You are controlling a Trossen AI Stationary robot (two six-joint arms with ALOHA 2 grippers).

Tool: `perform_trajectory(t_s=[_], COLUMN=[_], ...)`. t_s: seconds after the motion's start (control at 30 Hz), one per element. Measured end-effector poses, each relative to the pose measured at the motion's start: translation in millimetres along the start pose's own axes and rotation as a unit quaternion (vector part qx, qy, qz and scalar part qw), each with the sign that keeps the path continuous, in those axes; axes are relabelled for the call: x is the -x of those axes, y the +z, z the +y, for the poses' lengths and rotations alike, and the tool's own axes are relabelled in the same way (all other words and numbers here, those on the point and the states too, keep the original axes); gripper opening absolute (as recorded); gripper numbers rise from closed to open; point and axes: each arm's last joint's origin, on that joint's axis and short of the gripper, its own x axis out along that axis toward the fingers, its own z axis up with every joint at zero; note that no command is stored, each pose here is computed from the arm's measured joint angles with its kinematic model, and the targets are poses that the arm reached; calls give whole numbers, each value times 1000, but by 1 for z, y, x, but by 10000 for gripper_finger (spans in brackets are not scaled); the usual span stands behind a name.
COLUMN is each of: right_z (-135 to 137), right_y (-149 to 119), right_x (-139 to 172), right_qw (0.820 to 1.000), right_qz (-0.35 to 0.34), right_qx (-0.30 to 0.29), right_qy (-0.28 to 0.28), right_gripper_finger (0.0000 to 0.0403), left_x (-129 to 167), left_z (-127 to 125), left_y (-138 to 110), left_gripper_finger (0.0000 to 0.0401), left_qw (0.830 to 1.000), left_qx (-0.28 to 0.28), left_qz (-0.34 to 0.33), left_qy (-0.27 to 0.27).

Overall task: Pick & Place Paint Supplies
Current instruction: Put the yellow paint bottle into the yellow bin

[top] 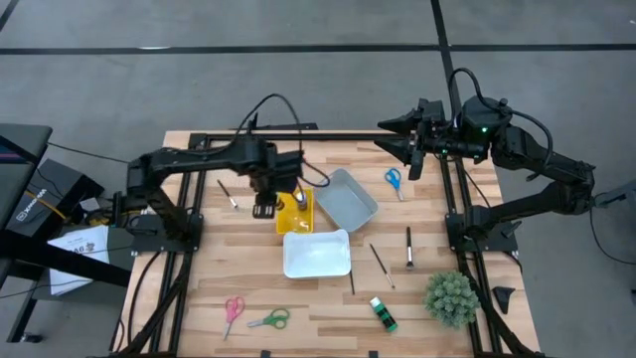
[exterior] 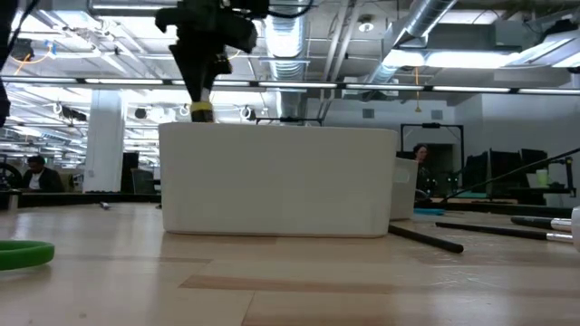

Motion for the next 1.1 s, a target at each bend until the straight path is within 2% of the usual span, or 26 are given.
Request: perform_trajectory(t_s=[0.2,0.37,0.77,1.1], right_z=[0,0,0,0], right_y=[0,0,0,-1], right_x=[0,0,0,-3], right_qw=[1000,1000,1000,1000], right_qz=[0,0,0,4], right_qx=[0,0,8,31], right_qy=[0,0,0,-1], right_gripper_finger=[225,225,225,225], left_x=[-3,-4,-17,-31], left_z=[2,-9,-32,-31], left_y=[25,41,63,73], left_gripper_finger=[111,111,111,111], left_qw=[999,997,998,995], left_qx=[-41,-58,20,85], left_qz=[17,41,48,45], left_qy=[-6,-13,-27,-25])
